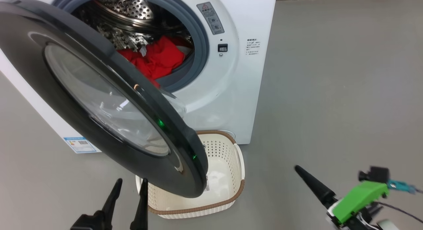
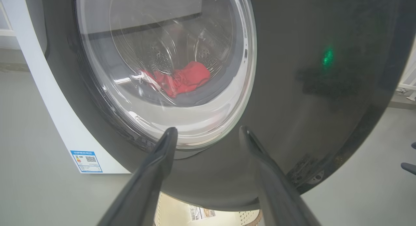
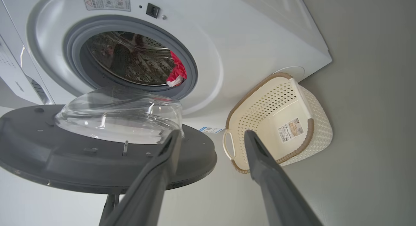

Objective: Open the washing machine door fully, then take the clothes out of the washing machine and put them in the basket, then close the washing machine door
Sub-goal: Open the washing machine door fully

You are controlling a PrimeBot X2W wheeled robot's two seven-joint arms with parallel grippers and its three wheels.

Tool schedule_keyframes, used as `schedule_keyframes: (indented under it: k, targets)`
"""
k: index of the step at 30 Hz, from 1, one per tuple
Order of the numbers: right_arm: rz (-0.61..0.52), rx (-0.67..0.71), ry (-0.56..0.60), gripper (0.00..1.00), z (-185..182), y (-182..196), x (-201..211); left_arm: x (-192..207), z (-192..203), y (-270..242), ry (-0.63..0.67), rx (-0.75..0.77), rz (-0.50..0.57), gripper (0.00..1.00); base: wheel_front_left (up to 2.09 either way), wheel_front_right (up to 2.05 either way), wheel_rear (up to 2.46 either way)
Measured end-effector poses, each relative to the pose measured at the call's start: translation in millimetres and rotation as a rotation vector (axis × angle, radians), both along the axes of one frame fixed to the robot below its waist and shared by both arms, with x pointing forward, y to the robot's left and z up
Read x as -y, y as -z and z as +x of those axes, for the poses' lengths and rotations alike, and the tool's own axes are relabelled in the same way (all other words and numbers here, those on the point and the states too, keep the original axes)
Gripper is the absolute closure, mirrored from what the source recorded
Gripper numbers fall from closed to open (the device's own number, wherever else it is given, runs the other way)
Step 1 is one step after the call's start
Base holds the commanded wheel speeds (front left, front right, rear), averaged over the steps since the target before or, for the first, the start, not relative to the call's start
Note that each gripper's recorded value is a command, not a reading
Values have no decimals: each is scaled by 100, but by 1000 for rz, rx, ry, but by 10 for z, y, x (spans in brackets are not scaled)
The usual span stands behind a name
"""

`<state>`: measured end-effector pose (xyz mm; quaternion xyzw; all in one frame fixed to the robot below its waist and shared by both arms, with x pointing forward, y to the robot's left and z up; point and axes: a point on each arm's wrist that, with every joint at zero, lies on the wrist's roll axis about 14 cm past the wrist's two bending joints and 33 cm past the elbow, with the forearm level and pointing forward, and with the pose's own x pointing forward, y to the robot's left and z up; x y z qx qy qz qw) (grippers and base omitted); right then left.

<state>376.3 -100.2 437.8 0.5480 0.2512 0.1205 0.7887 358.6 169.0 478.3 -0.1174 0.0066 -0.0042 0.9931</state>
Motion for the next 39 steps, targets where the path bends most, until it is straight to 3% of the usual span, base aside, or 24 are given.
schedule_keyframes:
  k: [14,21,28,39]
  targets:
    - [-247,131,165,0,-16,88,409,9,3,39,3,-12,0,0,0,0,0]
    - [-449,229,94,0,-69,127,477,6,7,51,2,-16,0,0,0,0,0]
    - [-618,379,90,0,80,-89,553,-3,10,66,0,-20,0,0,0,0,0]
    - [-821,467,180,0,78,-223,793,-23,16,85,-7,-26,1,0,0,0,0]
